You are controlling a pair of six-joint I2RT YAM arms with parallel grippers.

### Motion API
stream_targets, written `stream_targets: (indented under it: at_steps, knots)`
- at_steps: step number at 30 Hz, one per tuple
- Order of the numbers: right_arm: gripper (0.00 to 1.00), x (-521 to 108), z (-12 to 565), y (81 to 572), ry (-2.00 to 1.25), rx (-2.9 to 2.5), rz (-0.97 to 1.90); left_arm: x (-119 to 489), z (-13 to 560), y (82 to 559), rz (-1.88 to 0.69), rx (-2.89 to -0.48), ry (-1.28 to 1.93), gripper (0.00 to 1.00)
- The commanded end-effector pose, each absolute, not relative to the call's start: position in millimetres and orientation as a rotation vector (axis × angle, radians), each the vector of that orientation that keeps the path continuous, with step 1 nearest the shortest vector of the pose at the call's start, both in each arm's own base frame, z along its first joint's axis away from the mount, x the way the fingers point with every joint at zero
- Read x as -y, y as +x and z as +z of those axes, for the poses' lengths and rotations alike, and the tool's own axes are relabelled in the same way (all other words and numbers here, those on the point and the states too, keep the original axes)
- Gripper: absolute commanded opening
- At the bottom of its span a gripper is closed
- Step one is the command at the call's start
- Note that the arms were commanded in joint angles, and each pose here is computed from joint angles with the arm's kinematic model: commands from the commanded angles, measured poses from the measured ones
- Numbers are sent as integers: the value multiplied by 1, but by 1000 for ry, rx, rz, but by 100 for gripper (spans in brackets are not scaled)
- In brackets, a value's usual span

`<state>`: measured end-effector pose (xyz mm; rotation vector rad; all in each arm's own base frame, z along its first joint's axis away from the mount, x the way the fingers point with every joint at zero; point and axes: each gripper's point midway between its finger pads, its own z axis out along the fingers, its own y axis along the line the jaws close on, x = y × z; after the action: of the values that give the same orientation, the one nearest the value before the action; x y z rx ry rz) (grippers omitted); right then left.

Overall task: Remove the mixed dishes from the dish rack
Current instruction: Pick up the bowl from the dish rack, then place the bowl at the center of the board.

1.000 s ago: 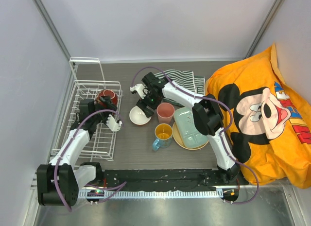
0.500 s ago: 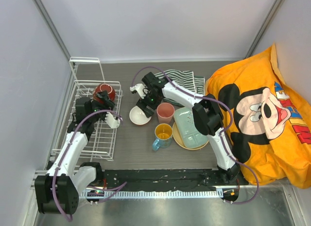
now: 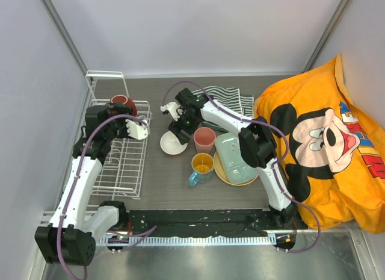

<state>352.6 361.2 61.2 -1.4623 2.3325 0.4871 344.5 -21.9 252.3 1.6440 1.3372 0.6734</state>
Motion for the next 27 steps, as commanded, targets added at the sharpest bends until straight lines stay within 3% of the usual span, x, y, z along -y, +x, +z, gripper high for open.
stream_targets:
  at_steps: [1,6,14,18,27]
  knots:
    - [76,-368,89,358,-1426,-2283,512,23,313,341,585,-1457,1363,0]
    - [76,-370,96,358,-1412,-2273,520,35,321,331,283,-1707,1142,0]
    - [76,-370,115,358,-1393,-2248,526,60,336,314,16,-1763,925,0]
    - [83,-371,133,359,-1377,-2218,535,71,330,306,-122,-1835,837,0]
    - [84,-375,186,361,-1309,-2119,569,101,326,299,-434,-1922,655,0]
